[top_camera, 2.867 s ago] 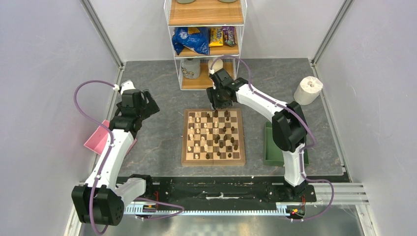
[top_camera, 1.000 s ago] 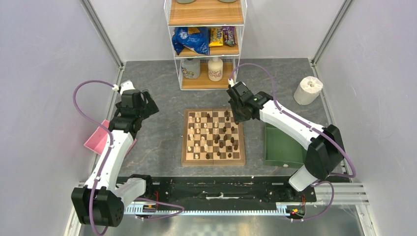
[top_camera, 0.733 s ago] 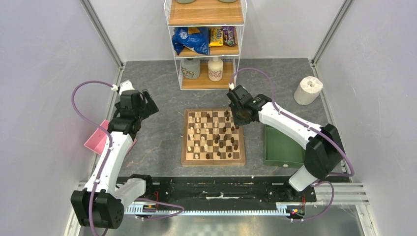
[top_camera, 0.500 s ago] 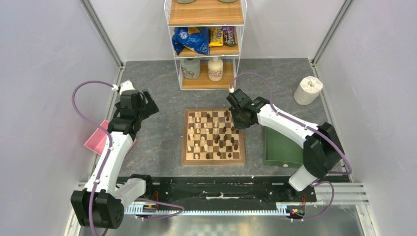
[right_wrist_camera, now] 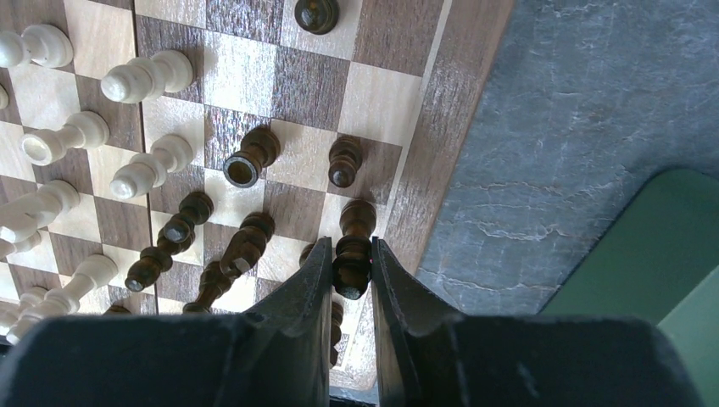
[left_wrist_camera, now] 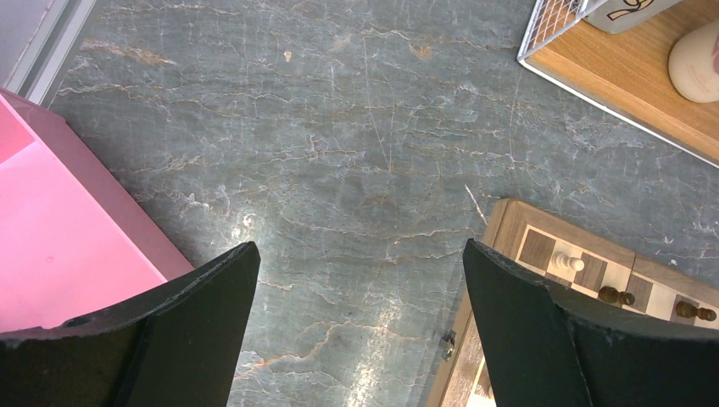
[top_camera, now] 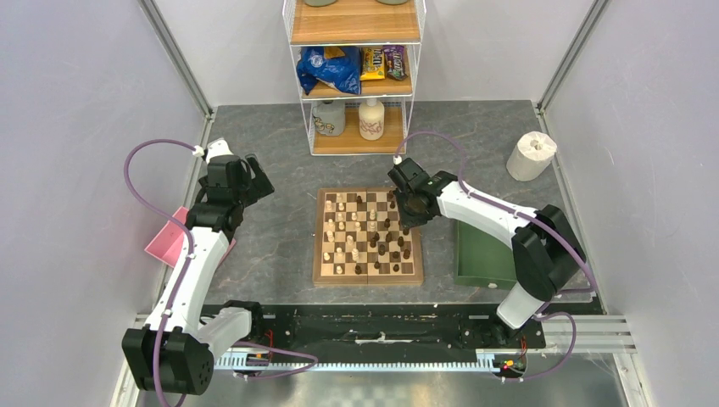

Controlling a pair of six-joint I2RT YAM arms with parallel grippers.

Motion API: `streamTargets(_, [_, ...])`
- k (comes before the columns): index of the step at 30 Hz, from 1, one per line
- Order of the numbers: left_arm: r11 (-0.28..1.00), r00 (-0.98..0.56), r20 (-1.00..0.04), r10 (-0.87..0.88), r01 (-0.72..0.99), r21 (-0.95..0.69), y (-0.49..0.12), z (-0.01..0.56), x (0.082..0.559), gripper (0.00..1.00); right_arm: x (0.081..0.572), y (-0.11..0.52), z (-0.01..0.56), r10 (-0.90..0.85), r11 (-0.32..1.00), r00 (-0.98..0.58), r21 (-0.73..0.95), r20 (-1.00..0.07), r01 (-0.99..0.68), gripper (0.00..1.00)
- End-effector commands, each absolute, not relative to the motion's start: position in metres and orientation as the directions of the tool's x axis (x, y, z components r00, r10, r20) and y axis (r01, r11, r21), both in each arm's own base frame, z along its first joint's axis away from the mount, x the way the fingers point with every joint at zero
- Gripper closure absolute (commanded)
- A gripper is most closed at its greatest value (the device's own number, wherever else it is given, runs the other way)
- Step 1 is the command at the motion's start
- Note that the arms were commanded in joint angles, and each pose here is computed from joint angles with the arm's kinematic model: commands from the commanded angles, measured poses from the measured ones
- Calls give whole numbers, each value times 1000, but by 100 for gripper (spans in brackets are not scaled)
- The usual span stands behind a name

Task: Set up the chess pieces on the board

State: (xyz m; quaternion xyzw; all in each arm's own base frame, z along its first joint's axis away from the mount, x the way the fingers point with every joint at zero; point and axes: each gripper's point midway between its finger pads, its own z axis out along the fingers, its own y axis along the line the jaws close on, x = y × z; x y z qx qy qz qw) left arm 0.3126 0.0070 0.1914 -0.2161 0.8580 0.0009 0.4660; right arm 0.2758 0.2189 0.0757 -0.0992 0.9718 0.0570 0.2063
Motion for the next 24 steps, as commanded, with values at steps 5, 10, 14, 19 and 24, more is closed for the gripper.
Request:
streamTargets(5, [908, -444, -819, -363, -364, -205, 8, 200, 315, 3, 280, 228, 73, -137, 973, -899, 112, -416, -200, 88])
streamTargets(10, [909, -449, -817, -362, -364, -202, 8, 197, 316, 3, 275, 223, 74, -132, 977, -900, 101, -415, -190, 88])
streamTargets(14, [910, -451, -816, -363, -362, -205, 7, 197, 316, 3, 273, 217, 73, -136, 979, -902, 81, -409, -185, 88])
streamTargets(19, [910, -453, -814, -364, -360, -207, 7, 195, 316, 3, 272, 217, 71, -139, 980, -905, 78, -403, -185, 84])
streamTargets(24, [910, -451, -815, -364, -360, -207, 7, 196, 316, 3, 274, 218, 75, -139, 979, -900, 81, -414, -189, 77])
